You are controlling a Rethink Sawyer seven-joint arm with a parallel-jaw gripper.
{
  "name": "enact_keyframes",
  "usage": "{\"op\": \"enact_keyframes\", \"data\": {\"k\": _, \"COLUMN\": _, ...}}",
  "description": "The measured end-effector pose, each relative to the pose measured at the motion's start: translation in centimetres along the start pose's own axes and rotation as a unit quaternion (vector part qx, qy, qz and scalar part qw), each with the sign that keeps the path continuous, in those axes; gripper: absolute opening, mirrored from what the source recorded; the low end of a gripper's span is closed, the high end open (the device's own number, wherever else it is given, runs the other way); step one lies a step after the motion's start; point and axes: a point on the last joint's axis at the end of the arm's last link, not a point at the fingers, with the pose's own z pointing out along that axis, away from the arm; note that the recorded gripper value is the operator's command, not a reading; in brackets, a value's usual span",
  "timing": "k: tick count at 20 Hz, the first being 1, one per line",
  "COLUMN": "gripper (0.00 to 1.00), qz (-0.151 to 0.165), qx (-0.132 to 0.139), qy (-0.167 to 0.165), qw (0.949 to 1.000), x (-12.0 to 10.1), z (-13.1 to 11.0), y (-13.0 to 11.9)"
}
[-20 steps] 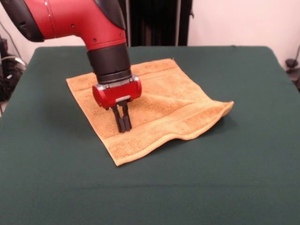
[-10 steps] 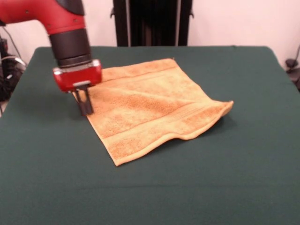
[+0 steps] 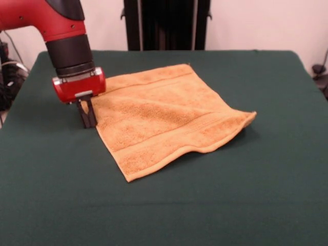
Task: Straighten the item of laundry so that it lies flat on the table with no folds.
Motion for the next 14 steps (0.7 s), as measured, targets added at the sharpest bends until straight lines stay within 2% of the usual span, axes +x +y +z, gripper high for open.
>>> {"op": "enact_keyframes", "data": {"k": 7, "gripper": 0.0, "qz": -0.02, "qx": -0.019, "qy": -0.022, "qw": 0.9994, "x": -0.3, "z": -0.2, "y": 0.0}}
{"op": "enact_keyframes", "data": {"k": 14, "gripper": 0.0, "qz": -0.054, "qx": -0.024, "qy": -0.04, "qw": 0.9974, "x": -1.8, "z": -1.4, "y": 0.8}}
